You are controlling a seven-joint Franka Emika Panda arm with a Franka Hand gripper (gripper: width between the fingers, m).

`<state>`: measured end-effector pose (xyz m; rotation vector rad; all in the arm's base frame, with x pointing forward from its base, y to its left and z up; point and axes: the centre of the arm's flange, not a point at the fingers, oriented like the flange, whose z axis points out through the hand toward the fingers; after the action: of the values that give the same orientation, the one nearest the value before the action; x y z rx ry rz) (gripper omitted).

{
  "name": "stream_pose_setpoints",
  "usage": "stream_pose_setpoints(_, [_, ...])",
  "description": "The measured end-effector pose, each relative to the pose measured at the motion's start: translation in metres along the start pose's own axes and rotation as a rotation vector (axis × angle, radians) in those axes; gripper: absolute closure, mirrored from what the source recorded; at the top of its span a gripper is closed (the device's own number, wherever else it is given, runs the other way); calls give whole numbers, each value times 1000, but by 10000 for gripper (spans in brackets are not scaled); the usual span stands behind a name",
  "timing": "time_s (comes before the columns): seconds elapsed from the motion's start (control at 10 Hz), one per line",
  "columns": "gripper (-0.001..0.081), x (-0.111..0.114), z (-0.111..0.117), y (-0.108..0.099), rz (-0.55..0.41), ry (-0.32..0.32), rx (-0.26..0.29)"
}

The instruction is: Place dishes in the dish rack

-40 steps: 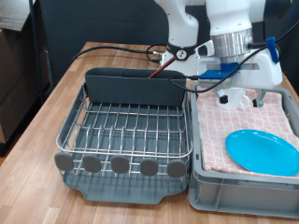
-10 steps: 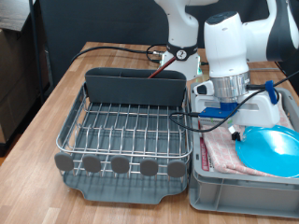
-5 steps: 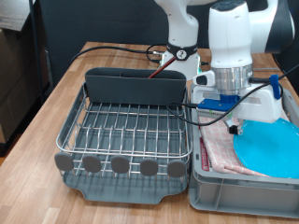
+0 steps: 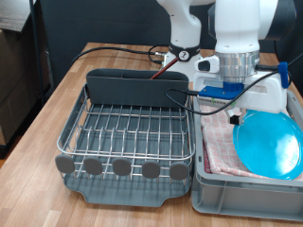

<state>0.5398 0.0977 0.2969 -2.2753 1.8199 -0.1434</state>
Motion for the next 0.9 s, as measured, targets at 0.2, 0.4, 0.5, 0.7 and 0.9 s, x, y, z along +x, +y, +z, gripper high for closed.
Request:
stream_pose_setpoints(0.2, [787,0,-15,-6,-40,20,-31])
stream_pose_setpoints(0.4, [787,-3,-30,-11,-82,45,-57])
stream_pose_setpoints(0.5, [787,-4,-38,-12,-105,55,-70])
stream_pose_setpoints(0.7, [787,-10,-55,-15,-154,81,-99])
stream_pose_setpoints(0.9, [787,-21,-75,-18,-213,114,-127])
